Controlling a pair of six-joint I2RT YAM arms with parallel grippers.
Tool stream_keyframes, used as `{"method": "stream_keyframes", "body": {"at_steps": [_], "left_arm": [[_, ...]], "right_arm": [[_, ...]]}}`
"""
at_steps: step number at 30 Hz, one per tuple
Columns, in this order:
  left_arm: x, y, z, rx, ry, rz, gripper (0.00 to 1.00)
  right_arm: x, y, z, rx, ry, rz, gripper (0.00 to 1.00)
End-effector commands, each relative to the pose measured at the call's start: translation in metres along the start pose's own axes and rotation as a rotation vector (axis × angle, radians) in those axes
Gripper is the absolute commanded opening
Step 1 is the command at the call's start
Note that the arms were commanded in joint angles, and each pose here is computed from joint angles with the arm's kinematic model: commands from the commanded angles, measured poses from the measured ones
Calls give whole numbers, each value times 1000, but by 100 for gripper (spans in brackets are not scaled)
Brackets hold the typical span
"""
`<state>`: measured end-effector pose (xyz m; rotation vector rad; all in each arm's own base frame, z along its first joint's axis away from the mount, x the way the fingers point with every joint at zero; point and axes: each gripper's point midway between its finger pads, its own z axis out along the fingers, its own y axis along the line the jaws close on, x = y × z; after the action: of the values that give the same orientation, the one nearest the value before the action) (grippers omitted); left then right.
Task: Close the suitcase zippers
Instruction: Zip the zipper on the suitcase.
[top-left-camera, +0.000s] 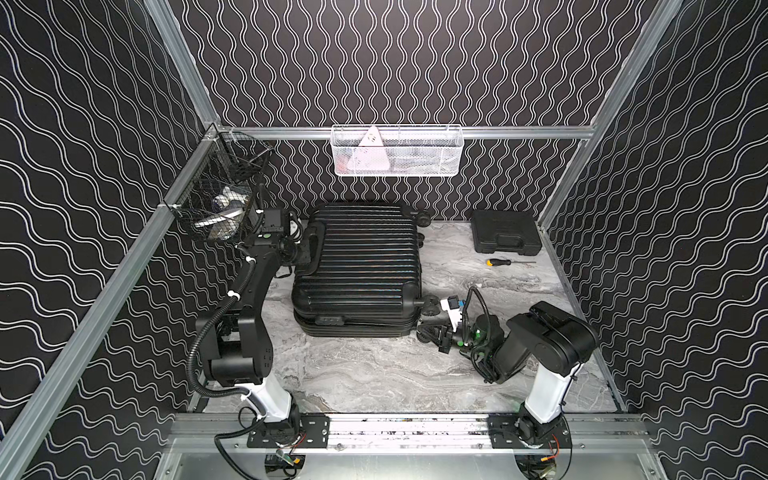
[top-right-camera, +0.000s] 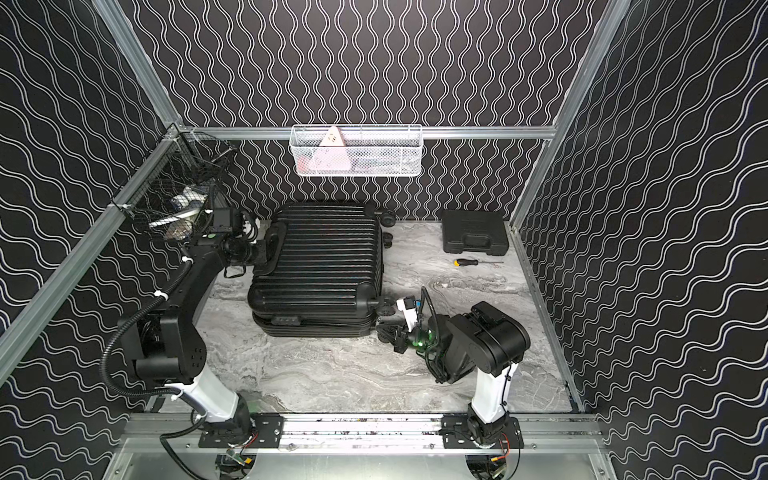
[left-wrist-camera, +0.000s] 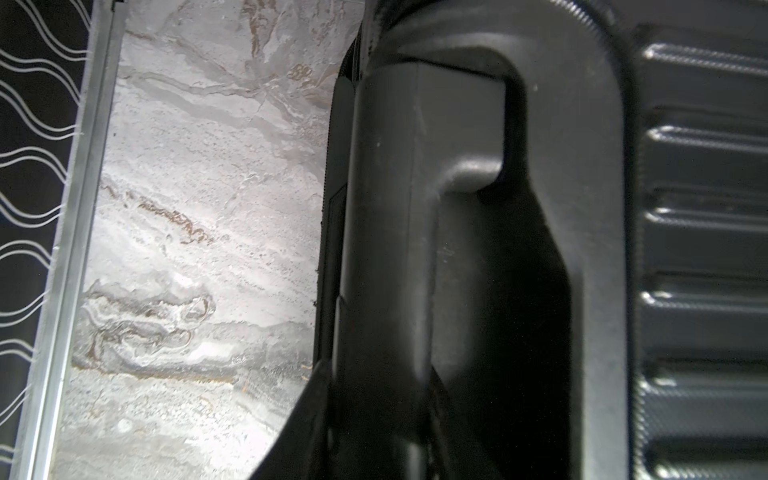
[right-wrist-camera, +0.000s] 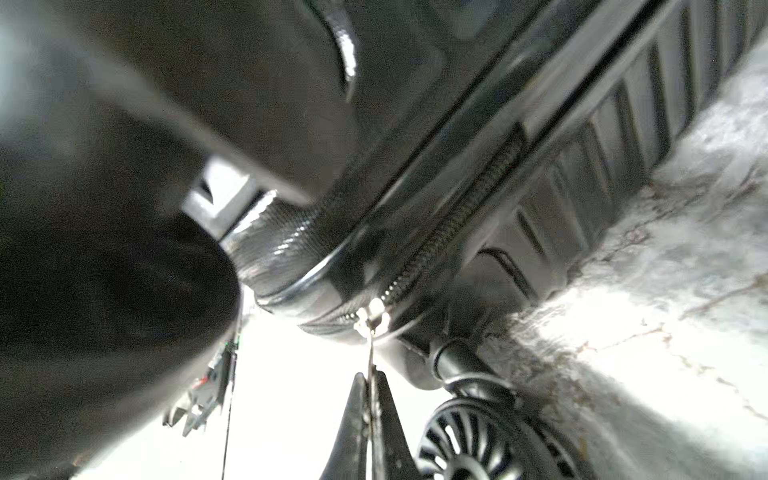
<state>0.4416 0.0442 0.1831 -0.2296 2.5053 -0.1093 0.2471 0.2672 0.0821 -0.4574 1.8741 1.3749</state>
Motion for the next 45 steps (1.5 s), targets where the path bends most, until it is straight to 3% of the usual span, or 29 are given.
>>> {"method": "stream_keyframes", "body": {"at_steps": [1,7,13,16,24,36,45], "left_arm": [[-16,25,-5,-125,-78,-122,26],[-15,26,-6,-128,-83,-136,27],[-8,33,-9,-166,-76,-183,18],[-8,32,-17,-160,-99,-257,17],[-20,28,-55,-112,-237,-495,0],[15,40,-79,-104,-387,-764,0],[25,36,-83,-62,-396,-802,0]], "right_arm": [[17,5,-2,-8,49,68,0],[28,9,-3,-4,86,87,0],[38,10,0,13,88,142,0],[39,14,2,24,79,150,0],[33,20,-5,61,49,178,0],[36,32,-1,64,83,143,0],[41,42,7,43,109,123,0]]}}
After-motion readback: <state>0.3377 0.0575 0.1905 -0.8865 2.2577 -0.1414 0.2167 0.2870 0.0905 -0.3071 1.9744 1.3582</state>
